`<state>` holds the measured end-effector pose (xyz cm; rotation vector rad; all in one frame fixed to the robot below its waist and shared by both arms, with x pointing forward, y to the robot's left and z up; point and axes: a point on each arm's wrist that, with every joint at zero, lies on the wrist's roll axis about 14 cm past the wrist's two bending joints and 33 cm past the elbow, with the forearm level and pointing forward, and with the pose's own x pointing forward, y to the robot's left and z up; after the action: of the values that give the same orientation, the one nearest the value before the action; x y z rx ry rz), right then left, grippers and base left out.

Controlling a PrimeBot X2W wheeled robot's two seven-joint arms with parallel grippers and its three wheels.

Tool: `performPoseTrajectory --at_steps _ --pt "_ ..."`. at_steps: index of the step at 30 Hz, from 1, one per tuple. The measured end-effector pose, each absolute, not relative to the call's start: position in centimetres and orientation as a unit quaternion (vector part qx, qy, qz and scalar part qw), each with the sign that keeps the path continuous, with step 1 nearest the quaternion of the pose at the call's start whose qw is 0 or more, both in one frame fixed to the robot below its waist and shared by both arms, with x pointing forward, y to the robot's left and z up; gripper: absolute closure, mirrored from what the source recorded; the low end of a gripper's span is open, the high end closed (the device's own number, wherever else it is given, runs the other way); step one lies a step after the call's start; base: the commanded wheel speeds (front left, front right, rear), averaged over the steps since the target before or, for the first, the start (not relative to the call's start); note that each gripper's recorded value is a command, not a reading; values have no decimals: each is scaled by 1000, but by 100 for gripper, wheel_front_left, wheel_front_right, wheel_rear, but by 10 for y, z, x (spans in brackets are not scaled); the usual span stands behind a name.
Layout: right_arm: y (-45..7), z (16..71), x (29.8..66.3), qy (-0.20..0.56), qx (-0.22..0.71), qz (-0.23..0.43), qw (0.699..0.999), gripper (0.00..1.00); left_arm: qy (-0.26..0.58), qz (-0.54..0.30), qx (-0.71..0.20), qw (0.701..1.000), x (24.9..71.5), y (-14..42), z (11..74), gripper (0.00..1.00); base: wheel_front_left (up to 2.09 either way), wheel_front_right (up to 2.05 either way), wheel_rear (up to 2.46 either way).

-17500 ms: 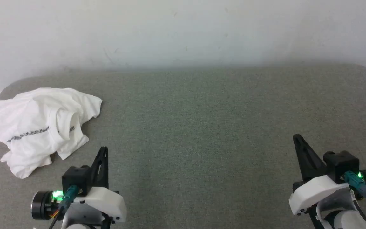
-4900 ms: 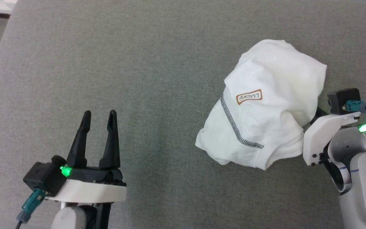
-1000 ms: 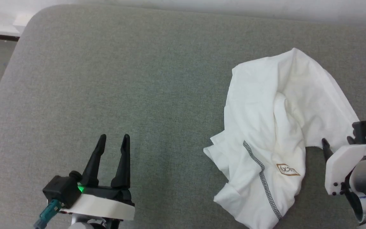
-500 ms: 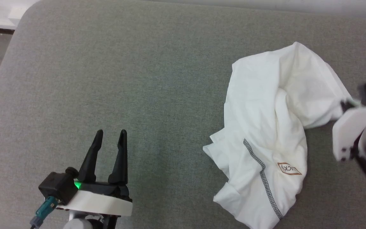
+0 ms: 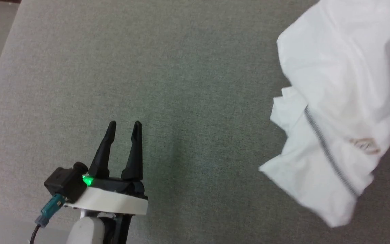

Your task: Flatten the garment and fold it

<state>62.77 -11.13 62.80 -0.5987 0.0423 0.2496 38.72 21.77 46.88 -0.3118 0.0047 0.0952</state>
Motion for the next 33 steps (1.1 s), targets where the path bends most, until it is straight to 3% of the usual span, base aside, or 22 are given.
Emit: performPoseTrajectory --at_steps 5,10,11,12,13,14,23,28,33 --pt "-95 585 663 62 -303 146 940 100 13 44 -155 987 397 216 460 0 0 0 0" --pt "-79 520 675 126 -289 175 933 100 18 40 -153 987 407 214 455 0 0 0 0" --pt "-77 510 676 136 -285 177 932 89 19 40 -153 987 408 215 454 0 0 0 0" --pt "-76 501 677 146 -283 178 931 61 21 41 -152 987 408 215 453 0 0 0 0" --pt "-76 495 678 151 -282 178 930 9 24 42 -152 987 408 216 451 0 0 0 0" --pt "-77 491 678 157 -279 177 931 0 26 43 -151 987 407 216 450 0 0 0 0" --pt "-87 527 665 94 -203 159 962 0 13 46 -146 988 399 221 461 0 0 0 0" --pt "-80 542 620 55 -153 177 971 0 9 43 -146 988 383 218 467 0 0 0 0" --pt "-75 519 555 115 -113 202 966 0 -1 32 -151 988 374 211 475 0 0 0 0"
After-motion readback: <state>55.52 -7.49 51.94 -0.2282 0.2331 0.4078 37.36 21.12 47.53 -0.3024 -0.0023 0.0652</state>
